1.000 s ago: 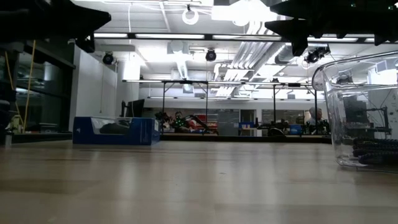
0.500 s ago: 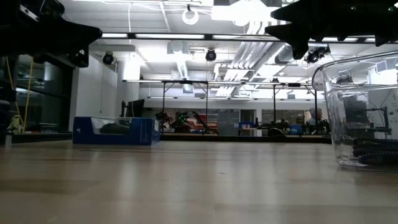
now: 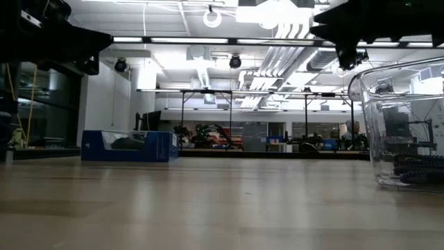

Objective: Pick and place USB-C Cables
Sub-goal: Return to Home Position

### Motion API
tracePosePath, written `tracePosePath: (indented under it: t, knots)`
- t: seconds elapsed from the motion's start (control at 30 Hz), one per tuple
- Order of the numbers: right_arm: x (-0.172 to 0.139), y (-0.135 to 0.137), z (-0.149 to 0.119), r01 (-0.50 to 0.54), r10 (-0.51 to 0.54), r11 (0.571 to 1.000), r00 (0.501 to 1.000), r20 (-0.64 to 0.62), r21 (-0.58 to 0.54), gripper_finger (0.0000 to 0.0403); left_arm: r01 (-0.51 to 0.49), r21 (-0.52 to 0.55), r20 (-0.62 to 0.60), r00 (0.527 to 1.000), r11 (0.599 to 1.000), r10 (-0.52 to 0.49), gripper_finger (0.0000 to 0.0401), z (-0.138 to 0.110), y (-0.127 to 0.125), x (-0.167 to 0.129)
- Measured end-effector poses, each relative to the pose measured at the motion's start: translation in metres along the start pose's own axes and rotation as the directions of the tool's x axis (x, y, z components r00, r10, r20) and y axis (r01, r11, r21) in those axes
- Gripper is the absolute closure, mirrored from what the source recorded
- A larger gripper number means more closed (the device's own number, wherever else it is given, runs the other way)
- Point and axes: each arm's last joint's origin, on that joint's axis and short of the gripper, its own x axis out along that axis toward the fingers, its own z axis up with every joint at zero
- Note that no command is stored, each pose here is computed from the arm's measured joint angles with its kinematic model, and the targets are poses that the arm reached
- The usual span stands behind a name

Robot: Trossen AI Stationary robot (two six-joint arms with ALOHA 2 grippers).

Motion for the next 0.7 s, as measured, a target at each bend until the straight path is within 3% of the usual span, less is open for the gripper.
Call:
tracePosePath:
  t: [0.13,0.2,0.33,0.5,0.7]
  knots:
    - [-0.016,0.0,0.003,-0.001,0.001,1.0,1.0,-0.003,0.013,0.0372,0.008,-0.003,-0.039,0.999,1.0,-0.008,0.0401,-0.004,0.0,0.0]
    - [-0.023,-0.001,0.001,-0.001,0.001,1.0,1.0,0.009,0.0,0.0394,0.008,-0.007,-0.059,0.998,1.0,-0.009,0.0401,-0.006,0.0,0.0]
    - [-0.034,-0.003,-0.008,-0.005,0.005,1.0,0.999,0.041,-0.004,0.0383,0.008,-0.006,-0.065,0.998,1.0,-0.009,0.0401,-0.006,0.0,0.0]
    - [-0.046,-0.009,-0.023,-0.021,0.021,1.0,0.995,0.094,-0.001,0.0399,0.008,-0.007,-0.066,0.998,1.0,-0.009,0.0401,-0.006,0.0,0.0]
    - [-0.055,-0.013,-0.037,-0.097,0.1,0.995,0.989,0.107,-0.028,0.0402,0.008,-0.007,-0.07,0.998,1.0,-0.009,0.0401,-0.007,0.0,0.0]
